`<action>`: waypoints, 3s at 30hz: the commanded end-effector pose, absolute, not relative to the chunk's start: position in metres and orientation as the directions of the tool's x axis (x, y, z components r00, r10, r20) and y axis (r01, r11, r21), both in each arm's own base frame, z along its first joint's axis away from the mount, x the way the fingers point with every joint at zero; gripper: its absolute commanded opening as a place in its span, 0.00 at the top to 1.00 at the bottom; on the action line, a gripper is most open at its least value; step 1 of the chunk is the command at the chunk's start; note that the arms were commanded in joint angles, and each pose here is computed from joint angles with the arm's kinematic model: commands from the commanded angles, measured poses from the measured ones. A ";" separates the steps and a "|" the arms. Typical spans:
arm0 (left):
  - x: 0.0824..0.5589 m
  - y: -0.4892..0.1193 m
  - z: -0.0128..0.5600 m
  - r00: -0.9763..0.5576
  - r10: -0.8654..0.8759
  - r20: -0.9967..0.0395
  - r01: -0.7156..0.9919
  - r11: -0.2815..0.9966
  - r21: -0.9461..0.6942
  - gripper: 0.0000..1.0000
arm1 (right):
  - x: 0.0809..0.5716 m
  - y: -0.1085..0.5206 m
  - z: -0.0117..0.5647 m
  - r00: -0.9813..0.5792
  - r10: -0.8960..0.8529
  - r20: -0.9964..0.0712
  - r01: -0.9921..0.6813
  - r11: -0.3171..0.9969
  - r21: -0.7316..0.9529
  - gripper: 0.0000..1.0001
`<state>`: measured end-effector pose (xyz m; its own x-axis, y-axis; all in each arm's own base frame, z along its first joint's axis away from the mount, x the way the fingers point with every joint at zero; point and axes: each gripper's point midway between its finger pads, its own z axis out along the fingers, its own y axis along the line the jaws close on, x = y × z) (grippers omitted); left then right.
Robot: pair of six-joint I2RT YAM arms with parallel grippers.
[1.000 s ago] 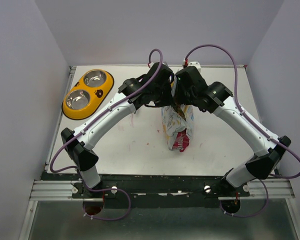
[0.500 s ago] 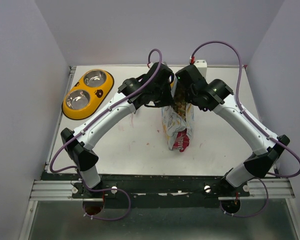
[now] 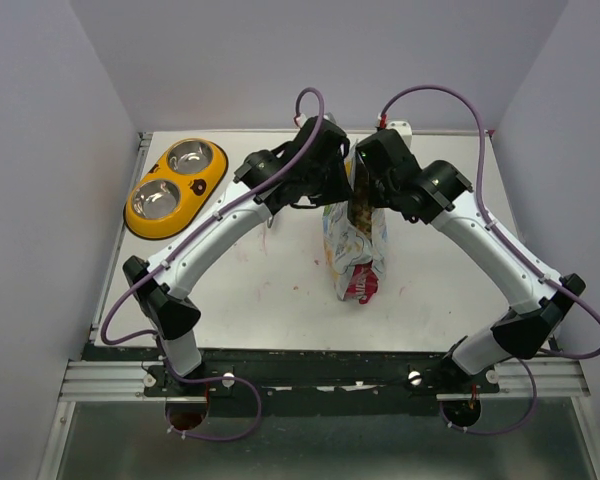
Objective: Serve the pet food
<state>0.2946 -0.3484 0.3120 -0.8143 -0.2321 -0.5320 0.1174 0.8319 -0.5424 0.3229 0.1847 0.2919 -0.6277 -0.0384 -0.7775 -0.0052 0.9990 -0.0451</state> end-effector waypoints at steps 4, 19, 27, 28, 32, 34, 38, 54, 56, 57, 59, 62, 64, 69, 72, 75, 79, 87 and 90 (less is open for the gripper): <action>0.315 -0.355 0.320 -0.779 -0.215 -0.589 0.154 0.845 -0.512 0.52 | 0.313 0.199 0.301 -0.631 -0.040 -0.775 -0.102 0.994 0.032 0.99; 0.332 -0.348 0.322 -0.724 -0.144 -0.674 0.198 0.893 -0.403 0.96 | 0.315 0.171 0.302 -0.614 -0.024 -0.789 0.028 0.998 -0.052 0.99; 0.326 -0.329 0.353 -0.677 -0.214 -0.704 0.168 0.887 -0.430 1.00 | 0.312 0.164 0.291 -0.645 0.011 -0.764 0.037 0.999 -0.017 0.88; 0.325 -0.328 0.353 -0.679 -0.221 -0.700 0.161 0.886 -0.436 1.00 | 0.313 0.166 0.289 -0.654 0.013 -0.756 0.031 0.999 -0.010 0.86; 0.322 -0.337 0.355 -0.699 -0.235 -0.676 0.169 0.863 -0.476 1.00 | 0.319 0.174 0.284 -0.694 0.001 -0.720 0.007 1.000 -0.006 0.72; 0.320 -0.340 0.352 -0.713 -0.240 -0.659 0.164 0.857 -0.489 1.00 | 0.320 0.175 0.283 -0.716 -0.009 -0.698 0.012 1.000 -0.025 0.64; 0.319 -0.347 0.355 -0.717 -0.242 -0.654 0.180 0.842 -0.509 1.00 | 0.317 0.176 0.269 -0.755 -0.043 -0.654 -0.009 0.998 -0.055 0.56; 0.306 -0.382 0.373 -0.721 -0.148 -0.677 0.385 0.727 -0.568 1.00 | 0.335 0.113 0.318 -0.641 0.026 -0.767 0.197 0.972 -0.132 0.99; 0.305 -0.393 0.382 -0.728 -0.147 -0.669 0.414 0.684 -0.600 1.00 | 0.338 0.092 0.339 -0.592 0.055 -0.804 0.254 0.959 -0.122 0.99; 0.306 -0.399 0.385 -0.733 -0.149 -0.664 0.419 0.670 -0.613 1.00 | 0.341 0.081 0.349 -0.578 0.046 -0.815 0.269 0.953 -0.137 0.99; 0.307 -0.408 0.394 -0.732 -0.150 -0.664 0.443 0.636 -0.632 1.00 | 0.343 0.066 0.367 -0.550 0.024 -0.835 0.301 0.938 -0.171 0.99; 0.306 -0.421 0.405 -0.734 -0.146 -0.663 0.474 0.588 -0.655 1.00 | 0.345 0.062 0.387 -0.511 0.001 -0.859 0.298 0.938 -0.177 0.99; 0.305 -0.423 0.398 -0.751 -0.131 -0.647 0.468 0.587 -0.661 1.00 | 0.344 0.064 0.386 -0.519 -0.005 -0.855 0.287 0.941 -0.180 0.99; 0.309 -0.398 0.350 -0.760 -0.066 -0.646 0.432 0.691 -0.580 1.00 | 0.340 0.111 0.357 -0.581 -0.004 -0.814 0.044 0.998 -0.036 0.99; 0.313 -0.361 0.309 -0.784 -0.052 -0.619 0.359 0.775 -0.520 1.00 | 0.323 0.164 0.321 -0.641 0.014 -0.767 -0.172 0.972 0.161 0.99; 0.309 -0.326 0.289 -0.788 -0.056 -0.614 0.330 0.802 -0.498 1.00 | 0.300 0.204 0.277 -0.727 0.012 -0.686 -0.287 0.903 0.320 0.99; 0.291 -0.290 0.286 -0.763 -0.031 -0.645 0.365 0.803 -0.471 0.77 | 0.283 0.223 0.244 -0.773 -0.002 -0.635 -0.336 0.850 0.406 0.99; 0.255 -0.251 0.302 -0.738 -0.162 -0.654 0.395 0.683 -0.615 0.37 | 0.275 0.239 0.226 -0.822 -0.080 -0.563 -0.381 0.812 0.441 0.99; 0.252 -0.254 0.286 -0.769 -0.188 -0.611 0.358 0.665 -0.655 0.35 | 0.278 0.245 0.230 -0.811 -0.111 -0.574 -0.417 0.798 0.435 0.99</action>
<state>0.2540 -0.2376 0.3011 -0.7290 -0.1686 -0.6634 0.3541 0.7366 -0.5763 0.2810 0.2224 0.2143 -0.8238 -0.0588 -0.5638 -0.3222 0.8670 0.3802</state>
